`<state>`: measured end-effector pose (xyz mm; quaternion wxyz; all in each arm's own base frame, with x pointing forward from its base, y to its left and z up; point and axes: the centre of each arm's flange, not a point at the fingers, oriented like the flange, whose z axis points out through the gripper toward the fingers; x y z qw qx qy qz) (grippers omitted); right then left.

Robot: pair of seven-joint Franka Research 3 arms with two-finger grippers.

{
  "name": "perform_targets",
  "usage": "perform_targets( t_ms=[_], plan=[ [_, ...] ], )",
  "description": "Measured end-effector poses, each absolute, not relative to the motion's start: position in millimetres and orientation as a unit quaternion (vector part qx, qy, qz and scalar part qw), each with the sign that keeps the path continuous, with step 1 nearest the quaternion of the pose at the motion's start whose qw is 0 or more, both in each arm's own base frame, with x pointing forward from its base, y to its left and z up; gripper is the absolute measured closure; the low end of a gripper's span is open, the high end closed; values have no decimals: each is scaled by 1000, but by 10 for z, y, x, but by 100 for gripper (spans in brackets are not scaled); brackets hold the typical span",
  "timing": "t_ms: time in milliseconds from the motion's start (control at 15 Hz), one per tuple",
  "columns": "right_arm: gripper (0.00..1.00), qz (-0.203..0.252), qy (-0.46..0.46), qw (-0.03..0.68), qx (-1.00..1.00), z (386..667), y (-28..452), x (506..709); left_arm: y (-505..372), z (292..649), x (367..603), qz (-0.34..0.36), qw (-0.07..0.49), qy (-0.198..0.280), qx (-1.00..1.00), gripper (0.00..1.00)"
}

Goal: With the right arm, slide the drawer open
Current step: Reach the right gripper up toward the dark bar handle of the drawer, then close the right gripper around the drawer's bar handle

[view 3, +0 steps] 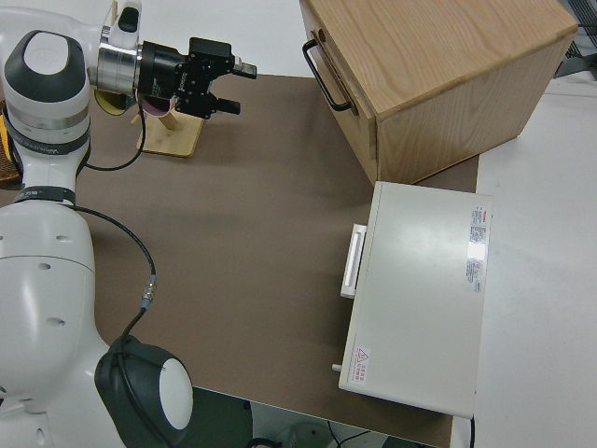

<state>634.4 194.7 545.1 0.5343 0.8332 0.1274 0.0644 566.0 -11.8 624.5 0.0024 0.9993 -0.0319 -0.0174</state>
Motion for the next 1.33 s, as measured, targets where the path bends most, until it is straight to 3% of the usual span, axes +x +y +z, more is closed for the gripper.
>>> perform_targets(
  t_ms=[1000, 1333],
  plan=[
    [1, 110, 197, 640, 734, 4615, 1782, 6699, -118, 6245, 5660, -17, 2, -32, 999, 0],
    [1, 129, 200, 649, 723, 4537, 1543, 6848, -118, 6245, 5660, -17, 2, -32, 999, 0]
  ],
)
